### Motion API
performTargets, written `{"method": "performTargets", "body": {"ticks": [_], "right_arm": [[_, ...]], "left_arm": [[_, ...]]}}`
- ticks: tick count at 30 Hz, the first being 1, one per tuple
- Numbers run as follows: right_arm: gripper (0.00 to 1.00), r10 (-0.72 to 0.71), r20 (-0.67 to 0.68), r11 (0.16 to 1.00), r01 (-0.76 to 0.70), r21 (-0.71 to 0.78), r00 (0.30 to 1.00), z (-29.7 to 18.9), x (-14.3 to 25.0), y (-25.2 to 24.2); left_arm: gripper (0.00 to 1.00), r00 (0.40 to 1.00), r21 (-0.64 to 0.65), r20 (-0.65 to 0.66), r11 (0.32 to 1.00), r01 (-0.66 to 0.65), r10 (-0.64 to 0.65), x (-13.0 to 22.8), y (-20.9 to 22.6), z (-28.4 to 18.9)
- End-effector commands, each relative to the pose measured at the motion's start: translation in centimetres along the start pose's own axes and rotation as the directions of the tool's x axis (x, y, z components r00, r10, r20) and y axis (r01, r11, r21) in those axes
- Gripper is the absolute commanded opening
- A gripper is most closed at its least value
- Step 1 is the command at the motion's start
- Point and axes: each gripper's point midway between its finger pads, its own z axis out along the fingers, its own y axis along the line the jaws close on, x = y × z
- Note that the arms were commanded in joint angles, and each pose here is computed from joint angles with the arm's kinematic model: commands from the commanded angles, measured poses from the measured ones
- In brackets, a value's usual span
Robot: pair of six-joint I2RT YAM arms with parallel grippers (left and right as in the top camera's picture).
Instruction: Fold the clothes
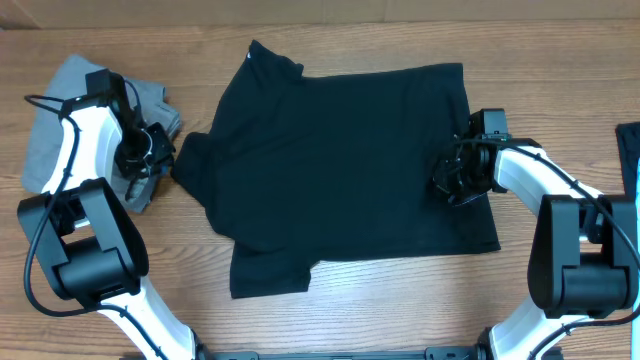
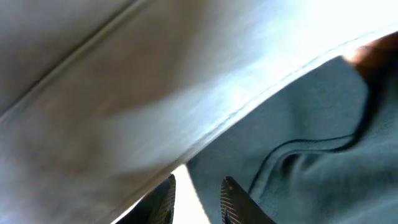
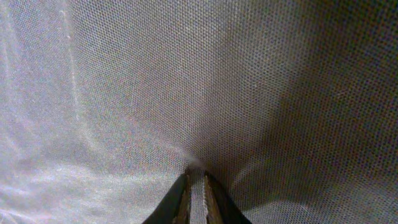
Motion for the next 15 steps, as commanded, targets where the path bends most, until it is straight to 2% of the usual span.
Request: {"method": "performTargets", "body": {"ticks": [1, 4, 6, 10, 12, 15], "right_arm": [[0.13, 0.03, 0.003, 0.99, -0.03, 0.14, 1.0, 0.8, 0.3, -3.2], [0.13, 0.031, -0.001, 0.99, -0.031, 0.141, 1.0, 0.8, 0.4, -3.2], [0.13, 0.032, -0.003, 0.99, -0.031, 0.139, 0.999, 0.8, 0.4, -3.2], [0.14, 0.032, -0.004, 0.99, -0.031, 0.139, 0.999, 0.8, 0.5, -3.2], [0.14, 0.033, -0.004, 0.99, -0.032, 0.14, 0.999, 0.8, 0.5, -3.2], [0.14, 0.035, -0.009, 0.989, -0.033, 0.142, 0.999, 0.8, 0.6, -3.2]], "left_arm": [[0.26, 0.99, 0.162, 0.064, 0.978, -0.134, 0.125, -1.0, -3.8, -1.7], [0.18, 0.943, 0.389, 0.158, 0.859, -0.332, 0.293, -1.0, -9.1, -3.0], [0.15, 0.908, 0.449, 0.226, 0.789, -0.419, 0.353, -1.0, -11.6, -3.7], [0.04, 0.841, 0.38, 0.3, 0.752, -0.539, 0.451, -0.9, -14.9, -3.1], [0.04, 0.792, 0.319, 0.334, 0.729, -0.606, 0.512, -0.8, -16.3, -2.6], [0.04, 0.753, 0.194, 0.349, 0.743, -0.641, 0.558, -1.3, -17.2, -1.2]]}}
